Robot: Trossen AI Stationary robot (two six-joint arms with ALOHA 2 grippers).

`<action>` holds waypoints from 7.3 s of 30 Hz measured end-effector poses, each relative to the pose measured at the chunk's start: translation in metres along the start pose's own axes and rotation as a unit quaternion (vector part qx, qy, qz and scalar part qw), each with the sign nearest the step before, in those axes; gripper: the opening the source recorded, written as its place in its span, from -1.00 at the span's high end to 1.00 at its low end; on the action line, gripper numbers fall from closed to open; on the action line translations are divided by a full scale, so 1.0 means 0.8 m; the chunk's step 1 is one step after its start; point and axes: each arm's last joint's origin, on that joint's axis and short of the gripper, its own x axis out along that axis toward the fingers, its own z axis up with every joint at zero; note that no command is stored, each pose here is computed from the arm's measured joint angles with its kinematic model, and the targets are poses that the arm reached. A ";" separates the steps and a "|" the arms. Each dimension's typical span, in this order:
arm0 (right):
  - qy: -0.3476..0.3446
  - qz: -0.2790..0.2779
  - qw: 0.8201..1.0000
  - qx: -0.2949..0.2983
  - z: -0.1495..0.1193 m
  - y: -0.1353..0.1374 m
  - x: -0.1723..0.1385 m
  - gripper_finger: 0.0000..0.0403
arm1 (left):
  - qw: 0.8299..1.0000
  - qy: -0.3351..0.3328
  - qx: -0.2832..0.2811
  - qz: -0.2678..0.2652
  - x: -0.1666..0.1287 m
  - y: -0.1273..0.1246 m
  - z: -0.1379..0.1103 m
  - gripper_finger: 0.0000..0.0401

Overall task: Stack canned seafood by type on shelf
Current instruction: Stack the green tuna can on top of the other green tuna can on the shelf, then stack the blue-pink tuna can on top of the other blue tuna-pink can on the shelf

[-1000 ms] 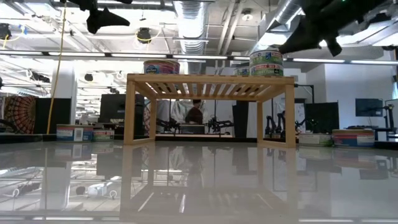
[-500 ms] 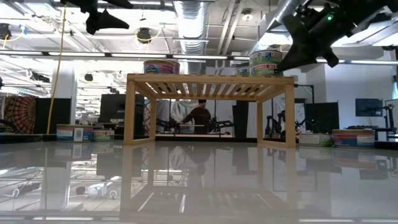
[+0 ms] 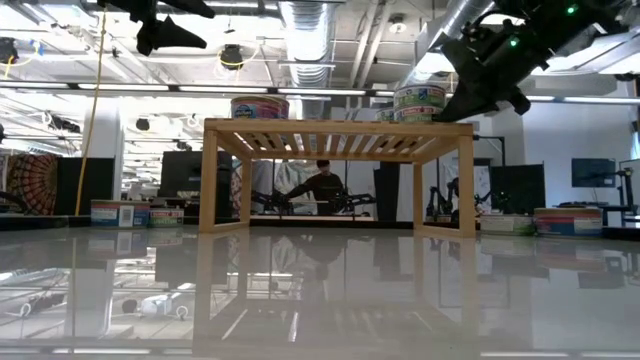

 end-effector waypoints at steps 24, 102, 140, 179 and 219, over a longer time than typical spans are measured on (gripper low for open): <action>-0.028 0.048 0.998 0.015 0.028 0.002 -0.028 0.87 | 1.000 0.020 -0.023 0.008 0.002 0.001 -0.005 -0.46; 0.258 0.071 0.956 0.124 -0.084 0.073 -0.087 0.89 | 0.778 0.405 -0.166 0.451 0.100 0.175 -0.154 0.75; 0.244 0.113 0.962 0.044 -0.082 0.078 -0.087 0.86 | 0.832 0.413 -0.306 0.210 0.043 -0.080 -0.247 1.00; 0.236 0.164 0.956 0.061 -0.077 0.091 -0.088 0.86 | 0.923 0.359 -0.116 0.076 0.129 -0.226 -0.137 1.00; 0.219 0.147 0.957 0.124 -0.094 0.225 0.042 0.89 | 0.908 0.410 -0.033 -0.075 0.116 -0.183 -0.253 1.00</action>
